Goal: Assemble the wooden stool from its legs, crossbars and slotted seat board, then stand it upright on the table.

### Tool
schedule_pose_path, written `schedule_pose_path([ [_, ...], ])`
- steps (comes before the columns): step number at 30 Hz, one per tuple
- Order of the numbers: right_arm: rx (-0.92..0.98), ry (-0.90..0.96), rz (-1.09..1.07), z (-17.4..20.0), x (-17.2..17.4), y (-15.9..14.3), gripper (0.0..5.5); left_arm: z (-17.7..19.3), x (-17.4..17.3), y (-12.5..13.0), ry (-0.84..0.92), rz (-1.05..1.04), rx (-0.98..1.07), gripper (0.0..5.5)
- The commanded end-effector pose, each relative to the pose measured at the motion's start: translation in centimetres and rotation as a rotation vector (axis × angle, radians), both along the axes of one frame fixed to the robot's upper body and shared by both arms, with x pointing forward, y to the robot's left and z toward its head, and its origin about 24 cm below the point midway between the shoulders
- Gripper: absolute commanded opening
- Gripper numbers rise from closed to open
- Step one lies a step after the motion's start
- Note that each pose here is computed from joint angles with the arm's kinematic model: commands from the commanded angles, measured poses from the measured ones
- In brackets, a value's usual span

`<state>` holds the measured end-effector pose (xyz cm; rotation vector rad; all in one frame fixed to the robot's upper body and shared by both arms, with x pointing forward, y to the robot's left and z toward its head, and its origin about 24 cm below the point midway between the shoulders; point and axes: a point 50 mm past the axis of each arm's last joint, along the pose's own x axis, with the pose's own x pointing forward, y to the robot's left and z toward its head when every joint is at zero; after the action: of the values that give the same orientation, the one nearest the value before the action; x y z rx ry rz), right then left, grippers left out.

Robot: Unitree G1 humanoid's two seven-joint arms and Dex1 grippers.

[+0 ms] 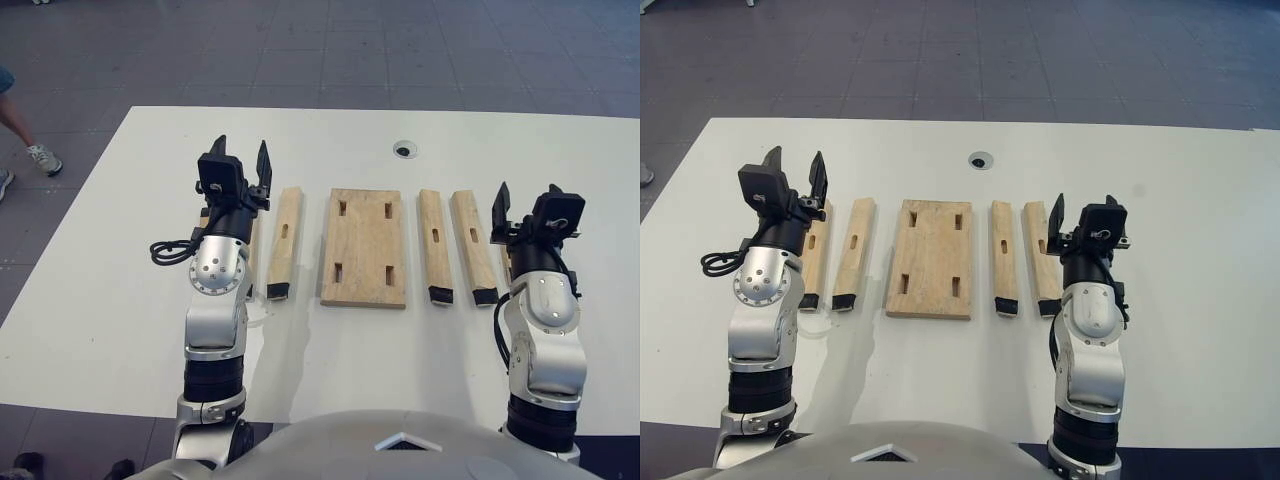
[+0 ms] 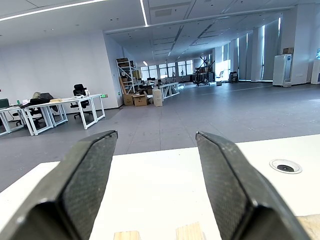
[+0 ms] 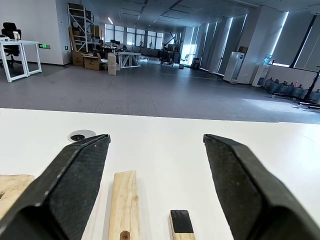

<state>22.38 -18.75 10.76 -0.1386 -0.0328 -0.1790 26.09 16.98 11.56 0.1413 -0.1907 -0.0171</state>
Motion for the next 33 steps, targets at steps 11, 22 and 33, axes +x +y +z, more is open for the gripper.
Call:
schedule_pose_path([
  [11, -0.045, -0.013, -0.110, 0.5, 0.1, -1.8, 3.45, 0.3, 0.1, 1.6, -0.020, 0.119, -0.011, 2.90],
  [22, 0.129, 0.316, -0.013, -2.6, -2.9, -5.7, 3.45, -0.3, -0.2, 1.2, 0.010, 0.089, -0.017, 2.90],
  [33, 0.058, 0.630, 0.096, -5.7, -4.8, -6.2, 3.45, -0.5, -0.4, 1.2, 0.025, 0.086, -0.021, 2.90],
])
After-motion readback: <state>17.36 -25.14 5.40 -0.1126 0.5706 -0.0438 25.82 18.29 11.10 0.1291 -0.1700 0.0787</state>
